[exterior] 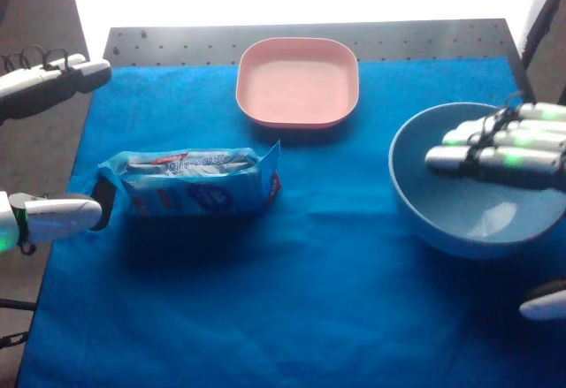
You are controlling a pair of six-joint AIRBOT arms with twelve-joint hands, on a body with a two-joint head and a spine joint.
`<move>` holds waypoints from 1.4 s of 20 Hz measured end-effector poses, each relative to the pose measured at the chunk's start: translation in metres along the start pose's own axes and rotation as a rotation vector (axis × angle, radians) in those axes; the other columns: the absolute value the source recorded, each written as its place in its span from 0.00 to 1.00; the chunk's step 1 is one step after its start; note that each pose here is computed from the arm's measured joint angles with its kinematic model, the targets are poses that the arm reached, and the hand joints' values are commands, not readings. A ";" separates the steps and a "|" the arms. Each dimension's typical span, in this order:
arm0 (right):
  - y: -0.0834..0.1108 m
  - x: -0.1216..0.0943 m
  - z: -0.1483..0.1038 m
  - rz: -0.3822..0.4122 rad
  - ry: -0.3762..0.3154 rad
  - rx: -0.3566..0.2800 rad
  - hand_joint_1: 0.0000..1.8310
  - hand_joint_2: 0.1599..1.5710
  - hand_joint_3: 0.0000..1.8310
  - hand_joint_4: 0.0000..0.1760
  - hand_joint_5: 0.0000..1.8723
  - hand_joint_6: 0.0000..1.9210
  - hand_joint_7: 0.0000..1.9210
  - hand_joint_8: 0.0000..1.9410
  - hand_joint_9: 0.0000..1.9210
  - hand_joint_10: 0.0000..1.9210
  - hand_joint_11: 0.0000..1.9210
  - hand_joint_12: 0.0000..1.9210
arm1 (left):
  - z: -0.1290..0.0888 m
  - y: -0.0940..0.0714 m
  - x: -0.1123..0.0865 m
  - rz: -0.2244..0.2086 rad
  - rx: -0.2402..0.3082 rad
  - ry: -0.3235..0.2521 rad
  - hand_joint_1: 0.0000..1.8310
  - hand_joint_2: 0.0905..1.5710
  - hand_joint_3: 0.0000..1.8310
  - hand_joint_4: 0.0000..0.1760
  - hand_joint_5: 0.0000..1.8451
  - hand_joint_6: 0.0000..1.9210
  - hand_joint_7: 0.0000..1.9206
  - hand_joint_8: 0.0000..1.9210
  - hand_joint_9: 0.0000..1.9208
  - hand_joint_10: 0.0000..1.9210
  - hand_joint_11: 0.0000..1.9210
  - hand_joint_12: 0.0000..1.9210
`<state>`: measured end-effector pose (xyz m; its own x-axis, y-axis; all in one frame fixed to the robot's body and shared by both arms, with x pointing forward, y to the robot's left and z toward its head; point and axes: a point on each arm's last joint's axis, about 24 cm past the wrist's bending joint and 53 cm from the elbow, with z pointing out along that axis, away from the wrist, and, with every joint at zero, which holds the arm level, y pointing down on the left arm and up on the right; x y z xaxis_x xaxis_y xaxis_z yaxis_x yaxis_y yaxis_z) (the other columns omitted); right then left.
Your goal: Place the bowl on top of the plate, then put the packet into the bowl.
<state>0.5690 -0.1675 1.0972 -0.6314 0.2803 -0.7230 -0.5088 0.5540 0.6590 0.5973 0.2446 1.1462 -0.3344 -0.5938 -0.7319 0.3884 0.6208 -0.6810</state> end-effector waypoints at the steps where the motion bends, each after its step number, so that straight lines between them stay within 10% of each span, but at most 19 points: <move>1: -0.004 0.003 0.001 -0.012 0.017 0.014 0.33 0.57 0.01 0.68 0.01 0.00 0.05 0.00 0.08 0.00 0.03 0.21 | 0.000 0.000 0.001 -0.002 -0.001 0.001 0.37 0.61 0.00 0.49 0.13 0.00 0.08 0.00 0.07 0.00 0.04 0.03; 7: -0.016 0.012 0.016 -0.094 0.086 0.059 0.40 0.56 0.00 0.03 0.10 0.00 0.11 0.00 0.14 0.00 0.06 0.32 | 0.000 0.000 0.001 -0.003 0.001 0.003 0.37 0.61 0.00 0.49 0.13 0.00 0.08 0.00 0.08 0.00 0.04 0.04; 12: -0.031 0.015 0.017 -0.108 0.108 0.106 0.40 0.65 0.00 0.00 0.46 0.07 0.40 0.03 0.39 0.05 0.21 0.43 | 0.000 0.000 0.001 -0.003 0.001 0.002 0.35 0.60 0.00 0.66 0.13 0.00 0.08 0.00 0.06 0.00 0.00 0.03; 13: -0.031 0.013 0.017 -0.104 0.101 0.104 0.42 0.65 0.00 0.00 0.48 0.22 0.47 0.07 0.45 0.11 0.28 0.45 | 0.000 0.000 0.001 -0.003 0.001 0.003 0.35 0.60 0.00 0.62 0.13 0.00 0.08 0.00 0.05 0.00 0.00 0.02; 14: -0.029 0.010 0.018 -0.100 0.089 0.093 0.38 0.71 0.00 0.00 0.43 0.61 0.48 0.32 0.45 0.38 0.31 0.57 | 0.000 0.000 0.001 -0.004 0.000 0.003 0.35 0.60 0.00 0.66 0.13 0.00 0.08 0.00 0.06 0.00 0.02 0.02; 17: -0.023 0.010 0.023 -0.098 0.082 0.067 0.26 0.84 0.00 0.00 0.43 0.94 0.50 0.82 0.49 0.86 0.40 0.88 | 0.000 0.001 0.003 -0.009 -0.001 0.005 0.36 0.60 0.00 0.63 0.13 0.00 0.08 0.00 0.06 0.00 0.02 0.02; 18: -0.026 0.016 0.025 -0.103 0.099 0.077 0.20 0.88 0.00 0.25 0.49 1.00 0.58 0.99 0.63 0.99 0.60 1.00 | 0.000 0.000 0.004 -0.009 0.003 0.005 0.36 0.60 0.00 0.61 0.13 0.00 0.07 0.00 0.06 0.00 0.00 0.01; 22: -0.025 0.010 0.030 -0.119 0.091 0.076 0.13 0.90 0.00 0.51 0.57 1.00 0.77 1.00 0.84 1.00 0.83 1.00 | 0.001 0.002 0.002 -0.012 -0.002 -0.002 0.36 0.60 0.00 0.53 0.13 0.00 0.08 0.00 0.08 0.00 0.05 0.11; 24: -0.018 0.004 0.035 -0.129 0.076 0.055 0.08 0.91 0.01 0.55 0.55 1.00 0.79 1.00 0.87 1.00 0.86 1.00 | 0.001 0.001 0.004 -0.010 0.001 0.004 0.35 0.61 0.00 0.53 0.12 0.00 0.08 0.00 0.09 0.00 0.00 0.28; 28: -0.006 0.006 0.044 -0.161 0.084 0.015 0.10 0.96 0.00 0.77 0.54 1.00 0.79 1.00 0.87 1.00 0.86 1.00 | 0.001 0.002 0.004 -0.014 0.000 0.003 0.37 0.60 0.00 0.57 0.13 0.00 0.09 0.00 0.10 0.00 0.00 0.22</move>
<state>0.5941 -0.1353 1.0801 -0.5895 0.1208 -0.7987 -0.5990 0.5979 0.5326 0.5973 0.2429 1.1421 -0.3425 -0.6005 -0.7225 0.3842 0.6123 -0.6910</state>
